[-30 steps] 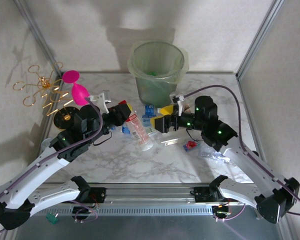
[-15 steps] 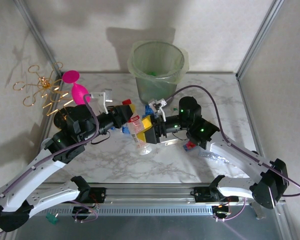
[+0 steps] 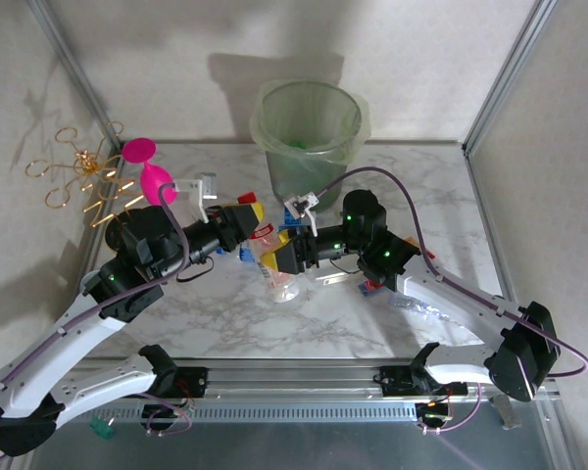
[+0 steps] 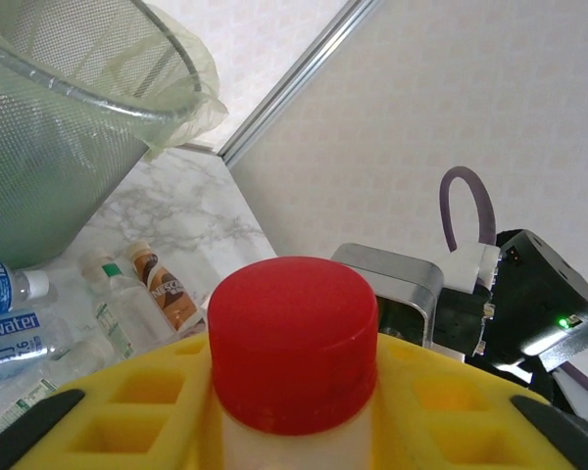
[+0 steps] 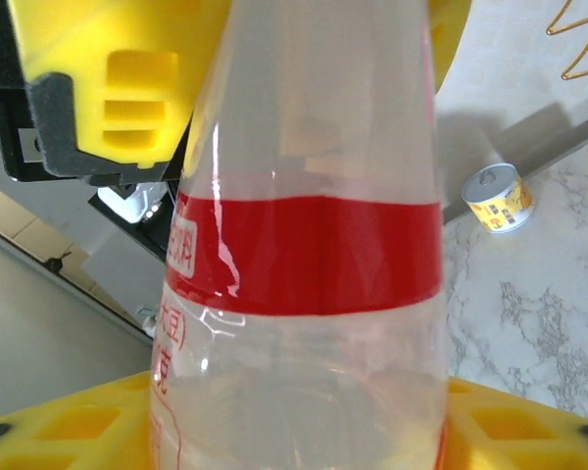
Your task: Put the plastic bottles in the bin
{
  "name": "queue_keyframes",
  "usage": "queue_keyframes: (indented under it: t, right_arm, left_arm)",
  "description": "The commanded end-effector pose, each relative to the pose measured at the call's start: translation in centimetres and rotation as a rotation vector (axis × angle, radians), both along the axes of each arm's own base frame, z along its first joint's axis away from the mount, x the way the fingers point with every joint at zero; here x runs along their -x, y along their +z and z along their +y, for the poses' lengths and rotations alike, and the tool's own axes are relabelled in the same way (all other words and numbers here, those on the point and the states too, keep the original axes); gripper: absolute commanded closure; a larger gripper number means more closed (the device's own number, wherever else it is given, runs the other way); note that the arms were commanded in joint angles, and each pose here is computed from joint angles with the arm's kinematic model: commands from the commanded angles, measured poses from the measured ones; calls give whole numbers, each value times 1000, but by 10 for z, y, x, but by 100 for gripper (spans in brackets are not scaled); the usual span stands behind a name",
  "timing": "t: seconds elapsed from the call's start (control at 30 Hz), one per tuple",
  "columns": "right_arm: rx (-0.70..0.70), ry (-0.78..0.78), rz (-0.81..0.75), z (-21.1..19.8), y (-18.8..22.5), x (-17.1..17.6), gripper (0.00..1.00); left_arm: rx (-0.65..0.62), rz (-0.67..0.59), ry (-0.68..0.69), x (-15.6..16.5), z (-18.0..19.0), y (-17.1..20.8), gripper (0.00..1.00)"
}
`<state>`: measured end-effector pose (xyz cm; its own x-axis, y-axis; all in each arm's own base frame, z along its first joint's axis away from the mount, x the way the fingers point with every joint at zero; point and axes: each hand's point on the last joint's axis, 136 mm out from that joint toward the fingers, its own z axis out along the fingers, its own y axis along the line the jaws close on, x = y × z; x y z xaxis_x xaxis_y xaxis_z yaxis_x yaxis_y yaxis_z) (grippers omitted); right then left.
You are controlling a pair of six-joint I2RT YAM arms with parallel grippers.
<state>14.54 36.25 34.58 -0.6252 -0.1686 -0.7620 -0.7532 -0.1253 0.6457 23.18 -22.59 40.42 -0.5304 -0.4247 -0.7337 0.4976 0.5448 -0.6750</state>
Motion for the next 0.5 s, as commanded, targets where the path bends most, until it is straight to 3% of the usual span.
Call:
queue_keyframes:
  t: [0.0, 0.17, 0.2, 0.33, 0.47]
  right_arm:
    - [-37, -3, -46, 1, 13, 0, 49]
    - [2, -44, -63, -1, 10, -7, 51]
    - [3, -62, -71, -2, 11, -10, 51]
    - [29, -212, -115, -10, 19, -43, 55]
    - [69, -495, -182, -32, 41, -111, 56]
  left_arm:
    - [32, -62, -3, 6, 6, 22, 54]
    - [32, -94, 87, 7, 27, 32, 10]
    - [32, -100, 109, 7, 33, 34, 5]
    - [30, -151, 212, 10, 59, 45, 1]
    - [-3, -158, 245, 10, 67, 41, 1]
